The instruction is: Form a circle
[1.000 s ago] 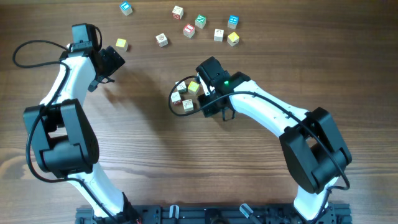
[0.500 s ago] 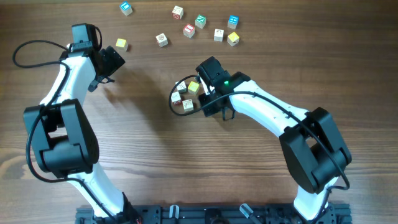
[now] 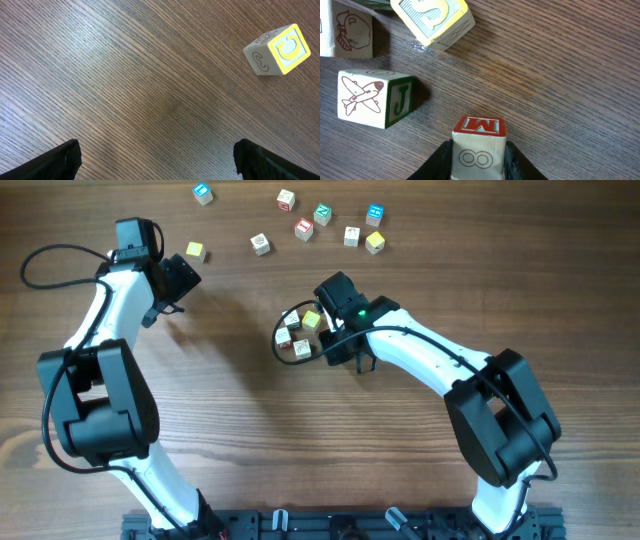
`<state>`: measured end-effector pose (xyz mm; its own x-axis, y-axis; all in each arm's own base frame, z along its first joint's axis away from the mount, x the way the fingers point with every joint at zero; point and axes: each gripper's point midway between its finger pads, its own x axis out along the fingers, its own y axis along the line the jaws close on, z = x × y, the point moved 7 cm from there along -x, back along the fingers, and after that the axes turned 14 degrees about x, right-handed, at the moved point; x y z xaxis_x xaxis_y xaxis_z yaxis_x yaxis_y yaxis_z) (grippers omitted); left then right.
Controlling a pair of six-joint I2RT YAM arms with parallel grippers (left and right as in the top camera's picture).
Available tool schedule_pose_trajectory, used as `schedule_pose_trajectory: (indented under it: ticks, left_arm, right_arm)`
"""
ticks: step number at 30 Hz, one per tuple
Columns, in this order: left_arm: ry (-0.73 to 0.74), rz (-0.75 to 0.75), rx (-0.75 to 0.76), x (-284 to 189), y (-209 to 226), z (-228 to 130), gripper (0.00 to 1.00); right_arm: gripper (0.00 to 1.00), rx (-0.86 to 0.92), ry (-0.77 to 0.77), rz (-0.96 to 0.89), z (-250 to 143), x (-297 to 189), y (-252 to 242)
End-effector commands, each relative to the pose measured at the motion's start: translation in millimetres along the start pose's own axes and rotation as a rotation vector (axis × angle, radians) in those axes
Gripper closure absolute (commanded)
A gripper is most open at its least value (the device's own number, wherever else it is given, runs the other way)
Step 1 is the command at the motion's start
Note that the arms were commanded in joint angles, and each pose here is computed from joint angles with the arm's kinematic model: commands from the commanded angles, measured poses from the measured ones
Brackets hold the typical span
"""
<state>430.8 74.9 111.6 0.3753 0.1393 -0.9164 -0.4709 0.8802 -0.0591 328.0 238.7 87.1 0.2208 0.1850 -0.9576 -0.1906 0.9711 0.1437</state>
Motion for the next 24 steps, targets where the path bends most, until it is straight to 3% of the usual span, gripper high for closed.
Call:
schedule_pose_trajectory:
  ticks: [1,5,12,19,24]
  left_arm:
    - [-0.026,-0.009,0.004,-8,-1,6,0.0]
    - [-0.026,-0.009,0.004,-8,-1,6,0.0]
    - [-0.026,-0.009,0.004,-8,-1,6,0.0]
    - [-0.026,-0.009,0.004,-8,-1,6,0.0]
    - [-0.026,-0.009,0.004,-8,-1,6,0.0]
  right_arm:
    - [0.68,0.004,0.019,-0.032,-5,8,-4]
    - [0.75,0.004,0.03,-0.037,-7,8,-5]
    - [0.77,-0.002,-0.054,0.034,8,8,5]
    - [0.77,-0.04,-0.054,0.101,10,7,13]
    - [0.71,-0.058,-0.049,0.117,10,7,15]
